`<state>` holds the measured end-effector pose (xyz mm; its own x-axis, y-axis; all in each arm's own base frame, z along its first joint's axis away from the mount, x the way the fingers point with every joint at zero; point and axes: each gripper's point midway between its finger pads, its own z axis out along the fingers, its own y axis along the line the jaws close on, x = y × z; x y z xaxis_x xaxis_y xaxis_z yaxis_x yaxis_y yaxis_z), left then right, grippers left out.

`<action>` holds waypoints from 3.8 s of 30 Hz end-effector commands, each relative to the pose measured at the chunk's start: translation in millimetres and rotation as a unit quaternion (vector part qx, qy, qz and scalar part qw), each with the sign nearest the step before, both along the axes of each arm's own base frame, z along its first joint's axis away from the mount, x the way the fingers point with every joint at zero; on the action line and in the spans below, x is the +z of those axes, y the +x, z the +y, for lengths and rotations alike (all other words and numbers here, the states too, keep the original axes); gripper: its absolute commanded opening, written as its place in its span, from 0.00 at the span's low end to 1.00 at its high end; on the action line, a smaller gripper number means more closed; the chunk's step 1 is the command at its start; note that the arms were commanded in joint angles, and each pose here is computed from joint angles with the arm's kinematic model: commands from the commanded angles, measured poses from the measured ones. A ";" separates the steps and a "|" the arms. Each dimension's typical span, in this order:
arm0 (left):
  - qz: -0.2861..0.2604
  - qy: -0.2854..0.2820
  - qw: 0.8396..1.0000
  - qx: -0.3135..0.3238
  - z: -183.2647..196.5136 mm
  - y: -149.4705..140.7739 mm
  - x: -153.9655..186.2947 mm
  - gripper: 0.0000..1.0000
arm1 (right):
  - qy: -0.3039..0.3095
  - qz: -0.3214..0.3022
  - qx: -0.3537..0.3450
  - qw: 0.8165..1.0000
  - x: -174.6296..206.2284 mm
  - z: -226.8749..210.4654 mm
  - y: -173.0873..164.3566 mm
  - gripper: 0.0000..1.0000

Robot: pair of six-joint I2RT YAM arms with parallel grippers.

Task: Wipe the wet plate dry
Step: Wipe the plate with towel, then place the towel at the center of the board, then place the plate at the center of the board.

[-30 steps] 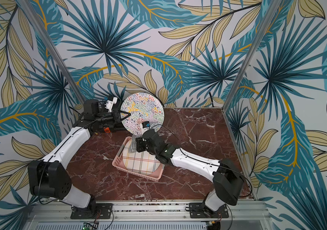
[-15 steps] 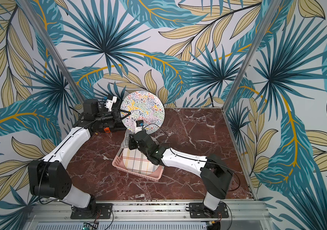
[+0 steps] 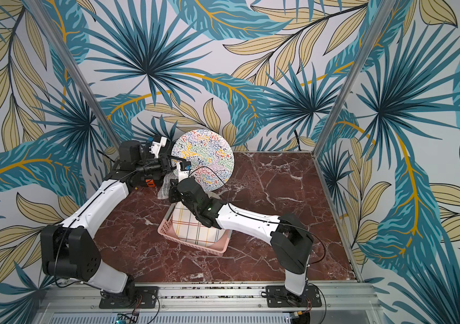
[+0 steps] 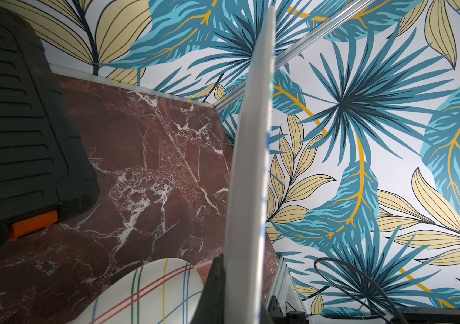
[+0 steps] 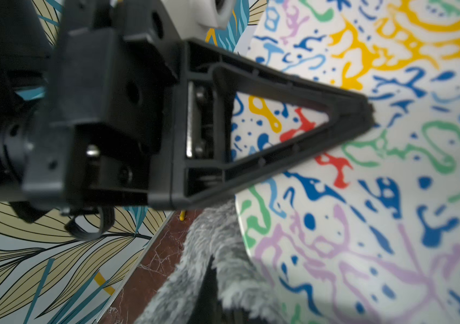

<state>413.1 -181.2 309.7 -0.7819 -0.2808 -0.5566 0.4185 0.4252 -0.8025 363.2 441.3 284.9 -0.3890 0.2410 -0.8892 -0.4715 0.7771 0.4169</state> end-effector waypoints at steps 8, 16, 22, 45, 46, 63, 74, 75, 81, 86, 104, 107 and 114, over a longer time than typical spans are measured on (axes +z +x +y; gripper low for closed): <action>0.001 0.000 0.999 -0.032 -5.0 -19.0 -2.4 0.00 | 0.055 -0.064 -0.069 0.994 74.7 -42.3 14.4 0.00; -0.017 0.016 1.000 -0.019 -1.0 -16.9 2.7 0.00 | 0.043 -0.005 -0.038 0.998 67.3 -92.6 -35.6 0.00; -0.042 0.026 0.999 -0.021 -0.6 -18.9 12.9 0.00 | -0.043 0.073 -0.109 0.990 17.7 -176.6 -72.1 0.00; -0.069 0.032 0.997 -0.030 -2.1 -23.5 24.8 0.00 | -0.171 0.352 -0.279 0.877 -213.8 -326.1 -171.9 0.44; -0.071 0.032 0.997 -0.030 -2.4 -23.6 25.2 0.00 | -0.175 0.344 -0.281 0.879 -207.5 -327.4 -169.7 0.53; -0.105 0.021 0.989 -0.104 -18.9 -46.6 31.7 0.00 | 0.018 0.232 -0.002 0.973 -42.6 -254.4 -110.8 0.86; -0.118 -0.021 0.967 -0.224 -48.8 -96.5 50.1 0.00 | 0.155 0.155 0.062 0.974 9.7 -259.2 -75.7 0.76; -0.121 -0.021 0.966 -0.227 -50.1 -98.5 50.4 0.00 | 0.158 0.153 0.068 0.973 10.6 -257.9 -75.7 0.75; -0.122 -0.031 0.959 -0.254 -58.2 -110.9 52.4 0.00 | 0.177 0.131 0.090 0.971 22.7 -251.3 -70.4 0.57; -0.105 -0.034 0.958 -0.264 -61.9 -116.0 47.8 0.00 | 0.196 0.111 0.097 0.969 32.6 -250.1 -67.6 0.23; -0.167 0.166 0.972 -0.023 1.0 -52.6 41.7 1.00 | 0.242 0.184 -0.239 0.922 -4.1 -388.2 1.9 0.00; -0.179 0.192 0.965 -0.015 6.7 -53.2 31.5 1.00 | 0.295 0.211 -0.304 0.881 -36.5 -428.8 21.6 0.00; -0.152 0.207 0.966 -0.018 9.3 -50.1 2.1 1.00 | 0.320 0.219 -0.341 0.856 -87.0 -467.4 65.8 0.00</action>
